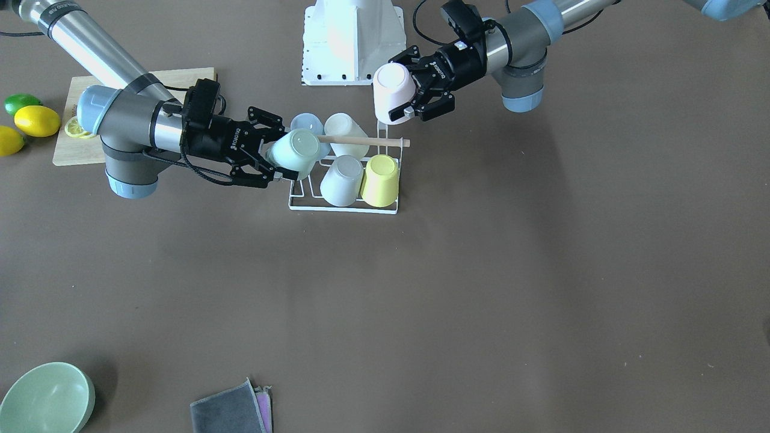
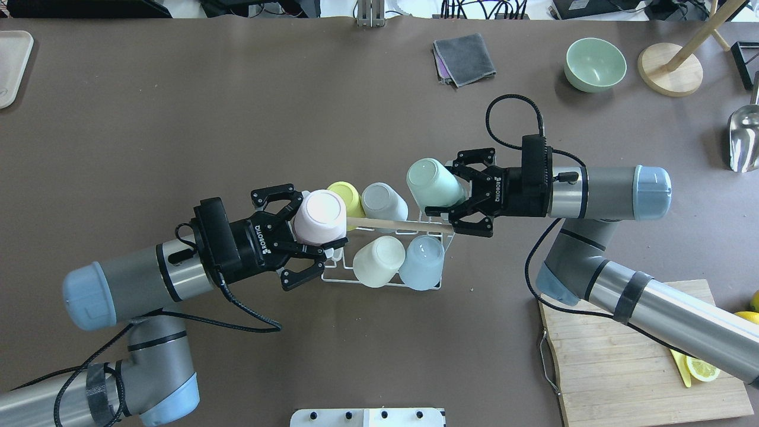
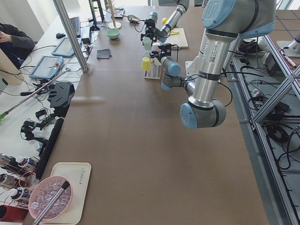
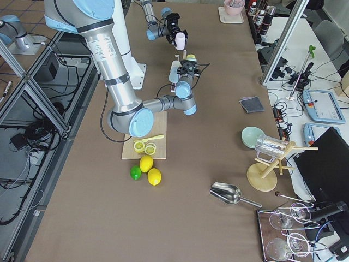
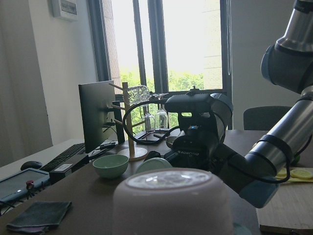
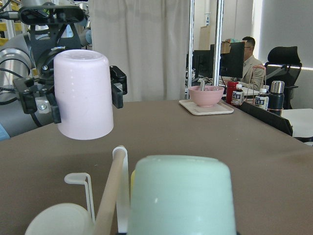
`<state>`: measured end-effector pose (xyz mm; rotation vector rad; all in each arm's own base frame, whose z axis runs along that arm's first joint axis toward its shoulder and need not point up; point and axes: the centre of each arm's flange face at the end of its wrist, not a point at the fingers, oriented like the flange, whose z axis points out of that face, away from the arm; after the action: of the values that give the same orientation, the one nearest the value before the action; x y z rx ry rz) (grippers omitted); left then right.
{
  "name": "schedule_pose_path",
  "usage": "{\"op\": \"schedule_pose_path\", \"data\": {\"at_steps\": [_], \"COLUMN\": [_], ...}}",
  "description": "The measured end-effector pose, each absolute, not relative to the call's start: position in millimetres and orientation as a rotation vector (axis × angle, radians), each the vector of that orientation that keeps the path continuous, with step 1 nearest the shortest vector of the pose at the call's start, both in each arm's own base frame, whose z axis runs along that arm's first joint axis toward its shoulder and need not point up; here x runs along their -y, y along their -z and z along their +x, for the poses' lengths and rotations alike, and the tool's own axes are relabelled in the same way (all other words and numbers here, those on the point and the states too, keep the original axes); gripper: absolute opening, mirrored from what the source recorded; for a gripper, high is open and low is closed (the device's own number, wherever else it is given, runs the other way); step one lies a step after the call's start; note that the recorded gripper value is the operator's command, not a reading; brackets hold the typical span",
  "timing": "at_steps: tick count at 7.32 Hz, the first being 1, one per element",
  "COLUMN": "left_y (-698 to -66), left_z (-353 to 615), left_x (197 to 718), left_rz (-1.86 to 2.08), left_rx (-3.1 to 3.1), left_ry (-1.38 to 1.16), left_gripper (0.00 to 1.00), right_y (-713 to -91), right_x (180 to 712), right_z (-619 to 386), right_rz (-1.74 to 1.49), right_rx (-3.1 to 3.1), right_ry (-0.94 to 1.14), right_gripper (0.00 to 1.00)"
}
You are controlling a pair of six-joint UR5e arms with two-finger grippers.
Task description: Place cup on cup holder
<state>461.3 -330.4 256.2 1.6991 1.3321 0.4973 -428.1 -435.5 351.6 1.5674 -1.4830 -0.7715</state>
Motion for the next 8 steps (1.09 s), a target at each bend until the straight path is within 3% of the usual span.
{"op": "schedule_pose_path", "data": {"at_steps": [5,8], "left_y": [-261.8,-266.6], "left_z": [481.4,485.7], "left_x": [320.6,321.8], "left_rz": [1.669,1.659], "left_rx": [-1.342,-1.332], "left_ry": [-0.525,-0.532], "left_gripper": [0.17,0.2], "right_y": [-357.8,-397.4], "right_x": [440.7,479.1], "right_z": [-410.6,-334.7], "right_rz": [1.569,1.445], "right_rx": [1.469,1.387], "right_ry": [0.778,0.902], "right_gripper": [1.0,1.0]}}
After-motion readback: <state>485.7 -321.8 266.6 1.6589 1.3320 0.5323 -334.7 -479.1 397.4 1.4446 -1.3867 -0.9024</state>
